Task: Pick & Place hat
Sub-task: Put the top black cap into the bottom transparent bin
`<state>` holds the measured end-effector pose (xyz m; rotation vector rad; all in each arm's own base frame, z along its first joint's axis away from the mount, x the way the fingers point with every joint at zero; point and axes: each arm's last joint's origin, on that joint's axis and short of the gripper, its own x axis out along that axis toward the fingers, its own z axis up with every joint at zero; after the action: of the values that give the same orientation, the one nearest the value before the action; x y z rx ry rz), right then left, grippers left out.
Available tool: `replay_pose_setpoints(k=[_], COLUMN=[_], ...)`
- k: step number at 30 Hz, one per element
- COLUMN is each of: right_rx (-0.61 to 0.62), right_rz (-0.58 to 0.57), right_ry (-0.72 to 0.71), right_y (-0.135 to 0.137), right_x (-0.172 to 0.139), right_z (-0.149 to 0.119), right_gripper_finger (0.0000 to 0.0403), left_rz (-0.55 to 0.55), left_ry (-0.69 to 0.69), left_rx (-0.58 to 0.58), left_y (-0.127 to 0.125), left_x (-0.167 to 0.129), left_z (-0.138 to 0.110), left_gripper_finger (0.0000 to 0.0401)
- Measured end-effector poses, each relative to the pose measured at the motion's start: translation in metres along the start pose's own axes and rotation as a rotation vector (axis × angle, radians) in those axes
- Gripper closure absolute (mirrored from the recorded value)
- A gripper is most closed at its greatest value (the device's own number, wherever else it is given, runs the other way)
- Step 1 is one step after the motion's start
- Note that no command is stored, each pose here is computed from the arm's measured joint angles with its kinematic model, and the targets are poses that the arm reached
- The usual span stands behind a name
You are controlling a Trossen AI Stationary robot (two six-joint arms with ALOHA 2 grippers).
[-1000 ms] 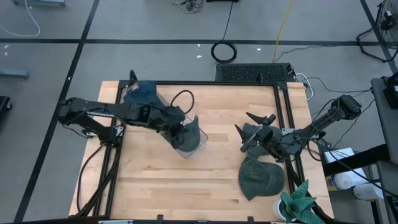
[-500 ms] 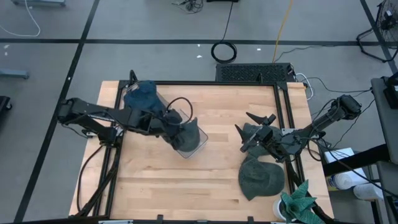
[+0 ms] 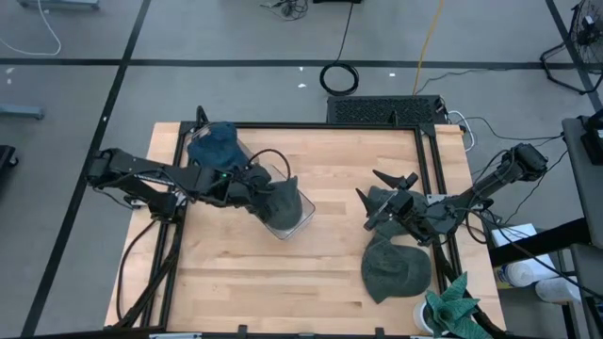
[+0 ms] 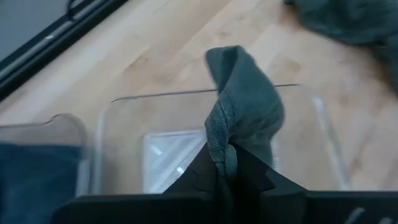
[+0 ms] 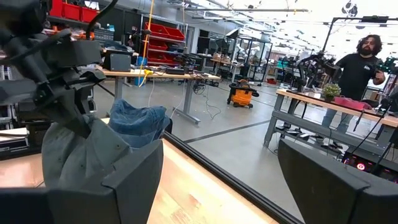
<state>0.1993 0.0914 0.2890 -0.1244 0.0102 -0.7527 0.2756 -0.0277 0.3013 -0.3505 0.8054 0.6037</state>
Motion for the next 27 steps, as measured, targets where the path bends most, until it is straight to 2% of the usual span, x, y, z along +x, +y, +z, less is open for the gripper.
replay_pose_setpoints(k=[5,14,21,27], right_rx=[0.000,0.000,0.001,0.000], right_rz=[0.000,0.000,0.000,0.000], right_ry=[0.000,0.000,0.000,0.000], right_y=[0.000,0.000,0.000,0.000], right_x=[0.000,0.000,0.000,0.000], right_z=[0.000,0.000,0.000,0.000], right_gripper_finger=[0.0101,0.0101,0.0101,0.0101], left_rz=[0.084,0.133,0.294,0.256], left_ry=[0.022,0.028,0.101,0.194], left_rx=[-0.018,-0.023,-0.023,0.024], left_y=[0.006,0.010,0.022,0.018], left_x=[0.000,0.000,0.020,0.042], left_z=[-0.005,-0.006,-0.008,-0.009], left_gripper_finger=[0.0374,0.0381,0.0358,0.0377])
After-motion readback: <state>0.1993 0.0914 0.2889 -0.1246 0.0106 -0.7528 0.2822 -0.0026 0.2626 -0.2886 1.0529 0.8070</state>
